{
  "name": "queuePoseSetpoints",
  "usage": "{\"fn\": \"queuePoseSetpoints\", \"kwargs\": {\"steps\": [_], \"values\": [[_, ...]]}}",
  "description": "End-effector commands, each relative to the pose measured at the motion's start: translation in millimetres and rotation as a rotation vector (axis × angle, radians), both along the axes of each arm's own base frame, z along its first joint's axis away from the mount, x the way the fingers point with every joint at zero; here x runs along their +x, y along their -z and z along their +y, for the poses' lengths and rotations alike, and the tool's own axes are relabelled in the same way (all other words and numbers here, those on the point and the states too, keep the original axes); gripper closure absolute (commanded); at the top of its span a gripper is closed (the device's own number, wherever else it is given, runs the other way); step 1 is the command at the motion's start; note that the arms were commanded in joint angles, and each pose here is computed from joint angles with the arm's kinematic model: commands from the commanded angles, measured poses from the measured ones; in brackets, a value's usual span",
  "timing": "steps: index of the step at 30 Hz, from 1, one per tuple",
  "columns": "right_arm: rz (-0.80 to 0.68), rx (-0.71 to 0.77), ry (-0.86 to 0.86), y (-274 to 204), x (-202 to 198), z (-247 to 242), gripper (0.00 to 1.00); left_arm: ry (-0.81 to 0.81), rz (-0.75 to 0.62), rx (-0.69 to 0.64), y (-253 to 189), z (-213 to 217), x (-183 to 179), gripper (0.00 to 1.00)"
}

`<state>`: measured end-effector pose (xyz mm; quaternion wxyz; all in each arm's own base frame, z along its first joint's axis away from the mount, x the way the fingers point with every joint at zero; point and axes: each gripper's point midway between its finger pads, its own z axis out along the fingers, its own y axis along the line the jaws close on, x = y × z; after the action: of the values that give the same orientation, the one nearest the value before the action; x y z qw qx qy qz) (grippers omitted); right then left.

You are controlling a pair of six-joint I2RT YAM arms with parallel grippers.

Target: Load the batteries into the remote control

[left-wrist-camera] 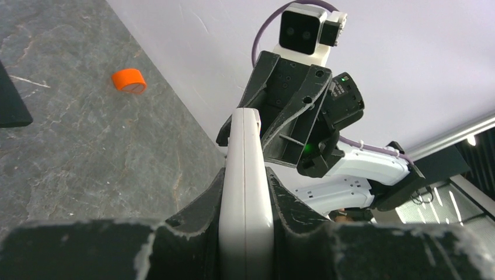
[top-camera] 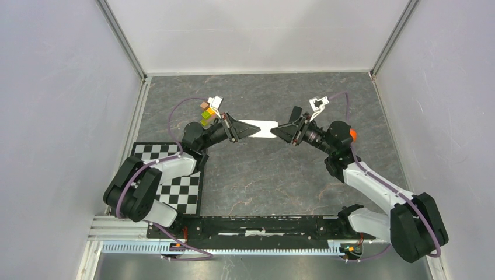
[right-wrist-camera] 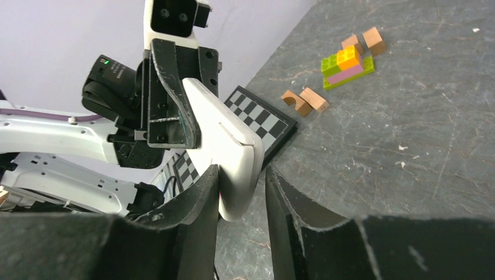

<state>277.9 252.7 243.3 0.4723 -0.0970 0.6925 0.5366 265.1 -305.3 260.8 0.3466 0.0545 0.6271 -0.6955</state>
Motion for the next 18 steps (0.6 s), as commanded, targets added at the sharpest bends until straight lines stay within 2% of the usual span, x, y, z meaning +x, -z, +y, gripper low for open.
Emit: {"fn": "queuePoseSetpoints", "kwargs": {"steps": [1,6,12,18], "values": [[0.056,-0.047,0.083,35,3,-10,0.62,0.186,-0.364,-0.212,-102,8,-74,0.98],[-0.007,0.025,0.026,8,-5,-4,0.61,0.186,-0.356,-0.235,-109,11,-77,0.98],[0.032,-0.024,-0.038,13,-9,1,0.55,0.189,-0.373,-0.237,-111,13,-80,0.98],[-0.005,0.059,-0.018,-7,-11,-2,0.45,0.167,-0.27,-0.257,-108,12,-70,0.98]]}}
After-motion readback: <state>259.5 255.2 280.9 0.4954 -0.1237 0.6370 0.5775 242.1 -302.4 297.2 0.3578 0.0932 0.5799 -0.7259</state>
